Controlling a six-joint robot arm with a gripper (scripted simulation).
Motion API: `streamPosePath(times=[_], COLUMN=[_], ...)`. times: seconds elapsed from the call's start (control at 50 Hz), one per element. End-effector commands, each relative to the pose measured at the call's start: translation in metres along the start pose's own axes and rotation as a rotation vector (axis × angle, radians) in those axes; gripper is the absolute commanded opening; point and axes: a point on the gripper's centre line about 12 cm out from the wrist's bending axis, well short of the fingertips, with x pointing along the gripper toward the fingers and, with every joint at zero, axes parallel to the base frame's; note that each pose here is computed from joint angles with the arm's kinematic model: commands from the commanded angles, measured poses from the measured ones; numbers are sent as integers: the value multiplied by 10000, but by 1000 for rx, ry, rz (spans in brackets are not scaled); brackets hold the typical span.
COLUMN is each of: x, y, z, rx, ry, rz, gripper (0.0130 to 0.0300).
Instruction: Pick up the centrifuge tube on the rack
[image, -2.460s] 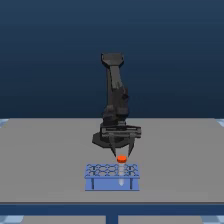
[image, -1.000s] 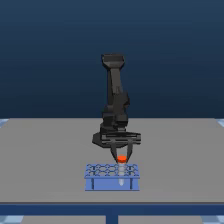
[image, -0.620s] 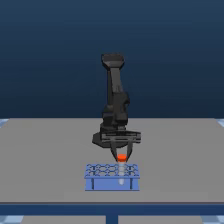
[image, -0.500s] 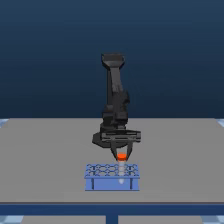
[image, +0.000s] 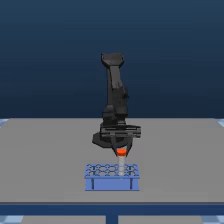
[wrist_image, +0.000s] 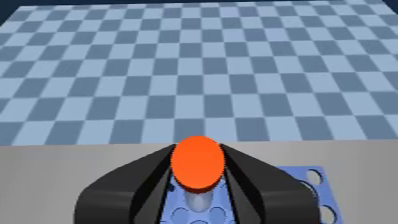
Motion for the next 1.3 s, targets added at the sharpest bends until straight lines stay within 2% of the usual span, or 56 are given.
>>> streamPosePath(times=[0.02,0.42,1.3], x=[-24,-89,-201], y=[8,10,12], z=[36,151,346], rx=[-17,-17,-17], ry=[7,7,7], rz=[6,6,6], gripper=[130,130,130])
